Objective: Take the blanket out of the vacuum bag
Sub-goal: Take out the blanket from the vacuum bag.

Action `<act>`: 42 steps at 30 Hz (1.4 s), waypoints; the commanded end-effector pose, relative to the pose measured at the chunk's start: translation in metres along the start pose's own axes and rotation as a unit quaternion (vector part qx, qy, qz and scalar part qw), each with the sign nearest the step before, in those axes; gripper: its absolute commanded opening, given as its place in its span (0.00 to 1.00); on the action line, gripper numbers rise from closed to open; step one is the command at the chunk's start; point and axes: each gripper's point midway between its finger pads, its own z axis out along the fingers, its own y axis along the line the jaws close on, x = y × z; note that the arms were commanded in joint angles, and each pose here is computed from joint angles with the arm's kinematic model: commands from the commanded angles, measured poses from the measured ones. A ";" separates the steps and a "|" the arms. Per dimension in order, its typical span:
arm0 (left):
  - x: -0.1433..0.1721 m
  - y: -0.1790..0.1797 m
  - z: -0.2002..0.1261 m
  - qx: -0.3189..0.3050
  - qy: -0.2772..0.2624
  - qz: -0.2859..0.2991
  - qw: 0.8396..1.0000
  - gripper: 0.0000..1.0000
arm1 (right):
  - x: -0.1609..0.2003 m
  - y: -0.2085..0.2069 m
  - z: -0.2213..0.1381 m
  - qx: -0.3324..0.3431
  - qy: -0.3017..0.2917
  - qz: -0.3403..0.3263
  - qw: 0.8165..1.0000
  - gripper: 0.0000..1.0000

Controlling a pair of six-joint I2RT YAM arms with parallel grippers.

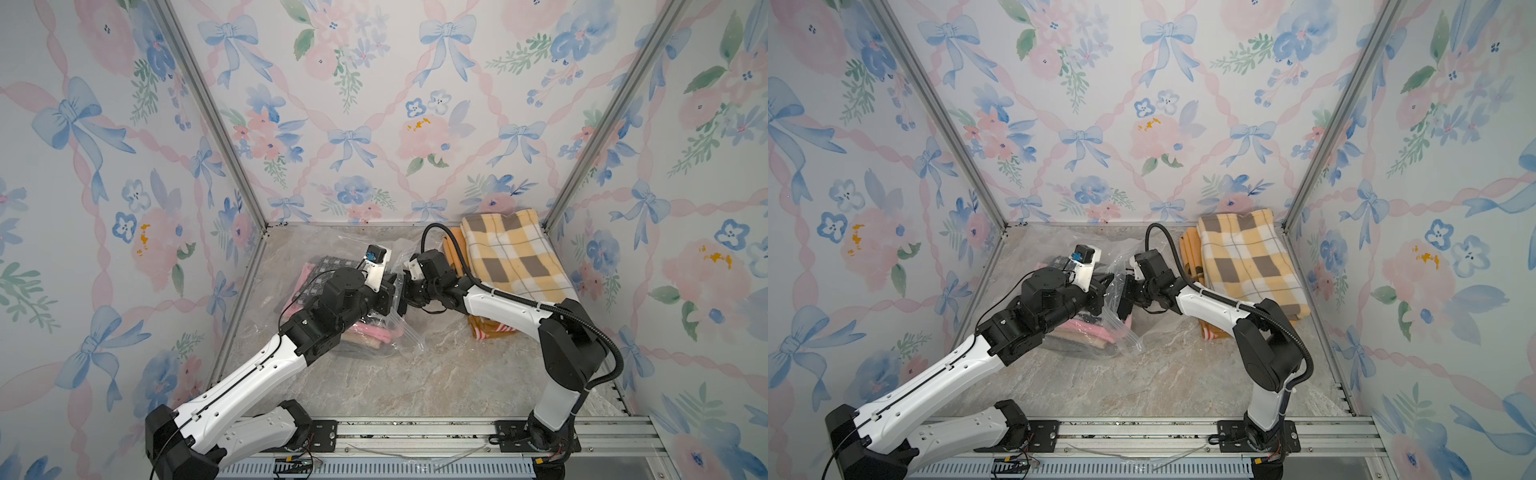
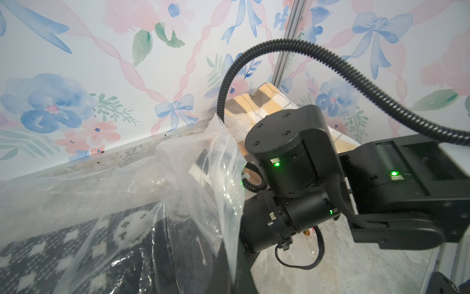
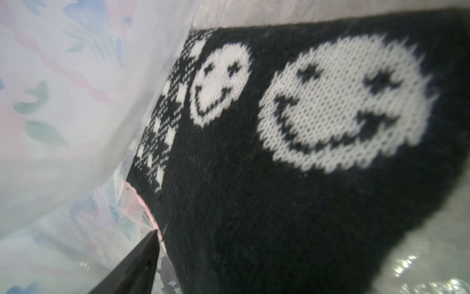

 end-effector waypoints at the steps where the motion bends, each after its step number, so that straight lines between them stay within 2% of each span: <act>1: -0.004 -0.002 -0.005 0.008 -0.008 0.009 1.000 0.00 | 0.010 0.000 0.009 0.004 0.008 0.002 1.000 0.77; 6: 0.000 0.001 -0.002 0.004 -0.002 0.005 1.000 0.00 | 0.026 0.000 0.008 0.001 0.023 0.006 1.000 0.76; 9: 0.002 0.001 0.001 0.003 0.003 0.004 1.000 0.00 | 0.033 0.010 0.005 -0.012 0.037 0.004 0.999 0.69; 12: 0.003 0.002 0.001 -0.001 0.004 0.004 1.000 0.00 | 0.038 0.019 -0.001 -0.011 0.046 -0.005 0.999 0.59; 15: 0.003 0.004 0.000 -0.004 0.005 0.003 1.000 0.00 | 0.038 0.024 -0.008 -0.010 0.045 -0.009 0.999 0.42; 23: 0.005 0.010 -0.002 -0.015 0.007 0.004 1.000 0.00 | 0.026 0.033 -0.028 -0.005 0.039 -0.026 0.999 0.25; 28: 0.005 0.024 -0.007 -0.034 0.005 -0.001 0.999 0.00 | 0.018 0.030 -0.040 0.002 0.032 -0.032 0.999 0.01; 37: 0.001 0.031 -0.005 -0.041 0.004 -0.009 0.999 0.00 | 0.013 0.013 -0.038 -0.002 0.015 -0.022 1.000 0.00; 42: -0.001 0.029 -0.004 -0.034 0.002 -0.012 0.999 0.00 | 0.002 0.007 -0.069 -0.001 -0.027 -0.013 1.000 0.00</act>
